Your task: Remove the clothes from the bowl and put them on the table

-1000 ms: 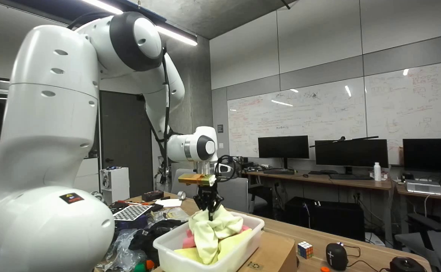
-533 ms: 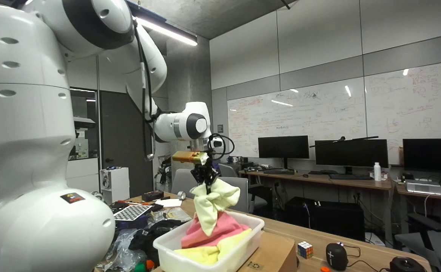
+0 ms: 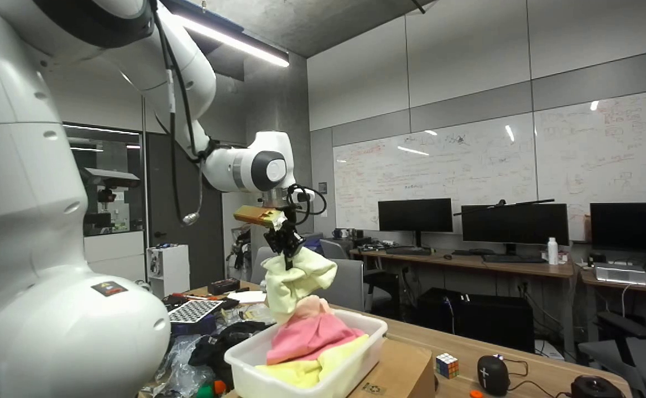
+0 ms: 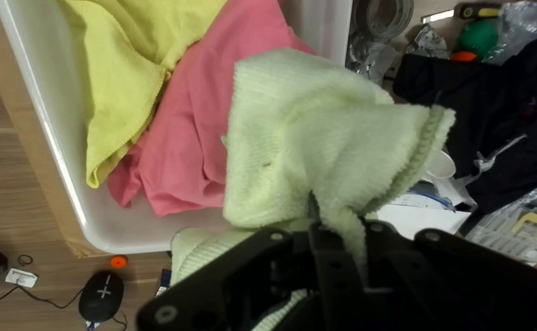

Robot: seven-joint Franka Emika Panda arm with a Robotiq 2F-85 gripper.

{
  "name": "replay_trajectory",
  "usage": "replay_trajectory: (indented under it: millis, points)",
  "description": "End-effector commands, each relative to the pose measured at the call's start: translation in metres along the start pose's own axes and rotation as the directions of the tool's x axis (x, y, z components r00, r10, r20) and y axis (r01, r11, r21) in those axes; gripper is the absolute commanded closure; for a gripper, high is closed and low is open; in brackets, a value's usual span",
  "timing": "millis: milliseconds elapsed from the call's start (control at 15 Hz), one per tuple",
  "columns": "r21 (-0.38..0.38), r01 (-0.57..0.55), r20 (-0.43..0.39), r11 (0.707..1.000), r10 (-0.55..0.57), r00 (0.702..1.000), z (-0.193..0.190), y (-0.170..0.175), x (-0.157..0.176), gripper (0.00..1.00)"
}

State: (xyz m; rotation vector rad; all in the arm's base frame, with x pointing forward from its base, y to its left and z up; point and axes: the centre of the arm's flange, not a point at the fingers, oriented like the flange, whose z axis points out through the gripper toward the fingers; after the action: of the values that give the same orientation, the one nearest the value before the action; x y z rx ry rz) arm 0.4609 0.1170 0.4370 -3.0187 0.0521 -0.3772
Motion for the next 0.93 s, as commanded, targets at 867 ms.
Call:
replay_trajectory:
  millis: [867]
  points:
    - [0.049,0.195,0.366,0.98,-0.2,0.909,0.047,-0.081,0.059,0.93]
